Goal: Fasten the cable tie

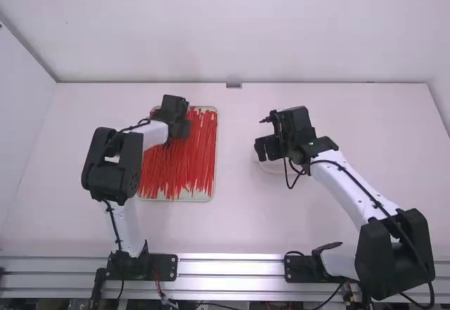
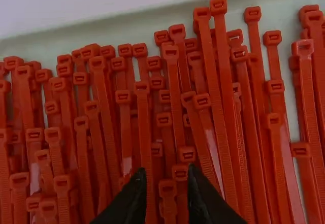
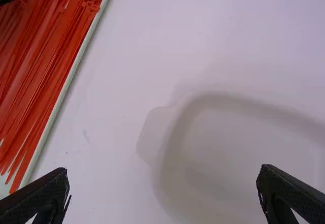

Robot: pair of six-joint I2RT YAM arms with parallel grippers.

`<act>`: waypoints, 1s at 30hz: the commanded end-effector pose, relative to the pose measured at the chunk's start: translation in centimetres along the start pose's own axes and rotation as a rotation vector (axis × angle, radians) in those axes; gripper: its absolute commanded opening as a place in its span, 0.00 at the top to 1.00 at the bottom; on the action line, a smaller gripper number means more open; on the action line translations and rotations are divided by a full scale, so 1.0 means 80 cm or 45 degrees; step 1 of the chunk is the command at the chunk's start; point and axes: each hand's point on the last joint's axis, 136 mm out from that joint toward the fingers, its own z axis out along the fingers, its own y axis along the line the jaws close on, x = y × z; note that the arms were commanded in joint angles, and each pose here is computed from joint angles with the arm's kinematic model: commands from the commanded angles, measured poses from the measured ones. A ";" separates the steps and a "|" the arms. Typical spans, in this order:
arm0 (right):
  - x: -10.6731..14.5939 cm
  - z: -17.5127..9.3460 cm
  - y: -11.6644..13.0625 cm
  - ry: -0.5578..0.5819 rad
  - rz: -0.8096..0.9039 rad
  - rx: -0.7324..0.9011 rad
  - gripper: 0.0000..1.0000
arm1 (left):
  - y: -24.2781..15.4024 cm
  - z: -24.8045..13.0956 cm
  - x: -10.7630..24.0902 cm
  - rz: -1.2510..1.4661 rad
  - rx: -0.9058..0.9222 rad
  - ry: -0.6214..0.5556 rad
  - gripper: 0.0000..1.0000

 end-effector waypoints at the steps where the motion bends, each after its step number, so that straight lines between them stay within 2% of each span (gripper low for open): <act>1: -0.012 -0.002 0.000 -0.020 -0.003 0.005 0.02 | 0.000 -0.001 0.008 0.007 0.003 0.009 0.78; 30: -0.012 -0.002 0.000 -0.020 -0.001 0.004 0.02 | 0.000 0.002 0.010 0.023 0.002 -0.020 0.78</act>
